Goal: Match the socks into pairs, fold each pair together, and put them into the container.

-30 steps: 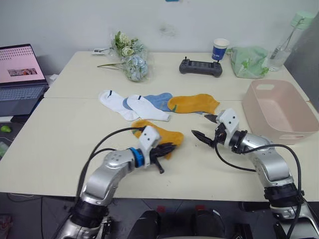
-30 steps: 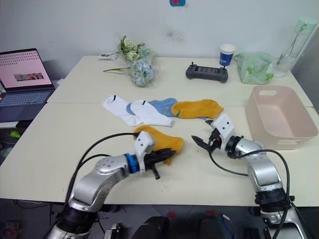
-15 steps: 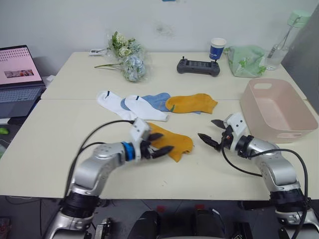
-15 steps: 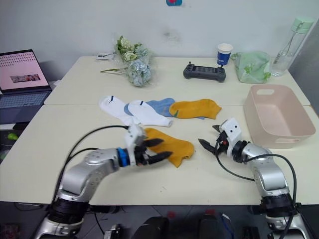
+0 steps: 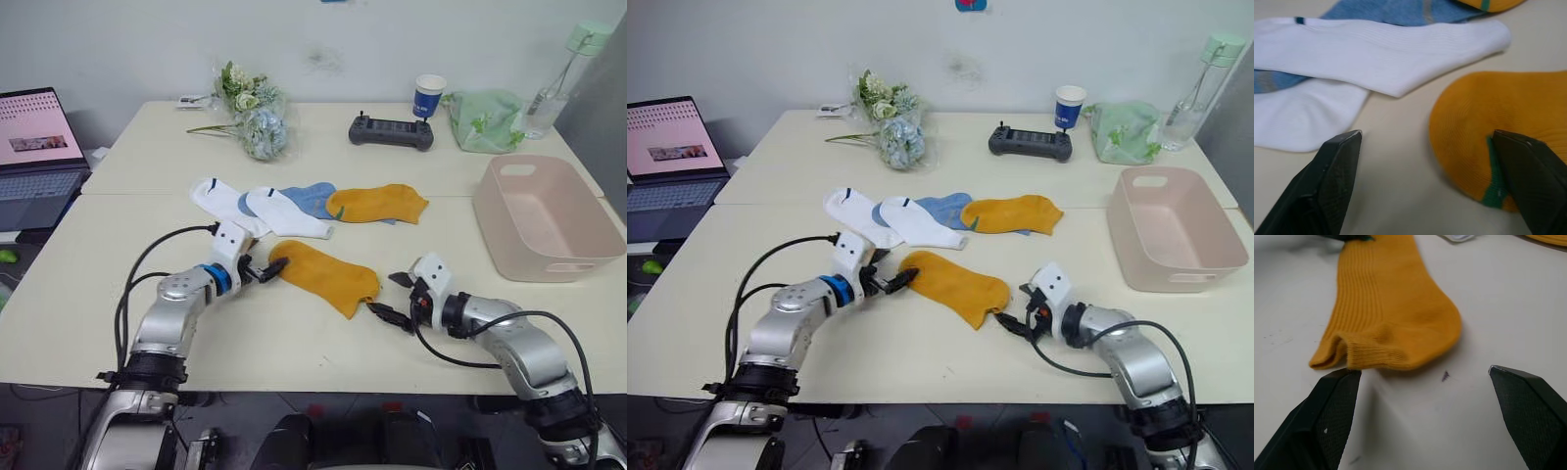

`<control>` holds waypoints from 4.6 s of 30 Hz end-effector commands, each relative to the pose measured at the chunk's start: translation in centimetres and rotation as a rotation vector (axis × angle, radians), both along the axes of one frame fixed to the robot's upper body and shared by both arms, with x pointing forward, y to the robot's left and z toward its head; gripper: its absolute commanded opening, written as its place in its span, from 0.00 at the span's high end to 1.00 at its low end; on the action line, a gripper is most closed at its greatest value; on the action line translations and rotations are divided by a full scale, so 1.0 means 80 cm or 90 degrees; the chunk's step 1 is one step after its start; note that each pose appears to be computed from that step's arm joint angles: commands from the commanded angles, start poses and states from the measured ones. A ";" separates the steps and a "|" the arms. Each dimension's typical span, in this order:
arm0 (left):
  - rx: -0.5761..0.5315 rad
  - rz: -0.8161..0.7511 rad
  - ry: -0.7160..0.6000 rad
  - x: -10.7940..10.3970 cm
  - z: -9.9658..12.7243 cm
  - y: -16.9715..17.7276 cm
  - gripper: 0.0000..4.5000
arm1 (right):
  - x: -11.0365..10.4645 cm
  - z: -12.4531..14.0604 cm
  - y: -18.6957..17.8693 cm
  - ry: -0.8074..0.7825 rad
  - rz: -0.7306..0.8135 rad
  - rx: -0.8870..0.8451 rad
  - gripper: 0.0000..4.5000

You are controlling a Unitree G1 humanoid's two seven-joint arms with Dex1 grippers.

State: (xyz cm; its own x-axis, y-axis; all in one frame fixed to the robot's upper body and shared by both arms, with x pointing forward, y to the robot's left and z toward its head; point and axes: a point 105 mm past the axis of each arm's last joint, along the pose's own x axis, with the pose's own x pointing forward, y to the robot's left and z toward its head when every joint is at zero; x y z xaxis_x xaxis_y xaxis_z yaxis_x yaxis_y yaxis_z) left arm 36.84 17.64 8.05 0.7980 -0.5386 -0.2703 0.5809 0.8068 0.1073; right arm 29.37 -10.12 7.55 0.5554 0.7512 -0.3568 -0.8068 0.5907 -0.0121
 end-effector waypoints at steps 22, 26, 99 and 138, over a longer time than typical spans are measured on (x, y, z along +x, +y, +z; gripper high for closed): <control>-0.130 -0.014 0.101 -0.103 0.017 -0.046 1.00 | 0.026 0.043 -0.030 -0.054 -0.009 0.047 0.99; -0.105 0.022 0.108 -0.114 0.005 -0.039 1.00 | 0.016 0.032 -0.035 -0.016 0.015 0.033 0.99; -0.064 -0.093 0.139 -0.123 -0.012 -0.025 0.77 | -0.008 0.040 -0.068 0.072 0.064 -0.030 0.91; 0.313 -0.366 -0.114 -0.134 -0.035 -0.033 0.92 | -0.036 -0.011 -0.010 -0.205 0.424 -0.238 1.00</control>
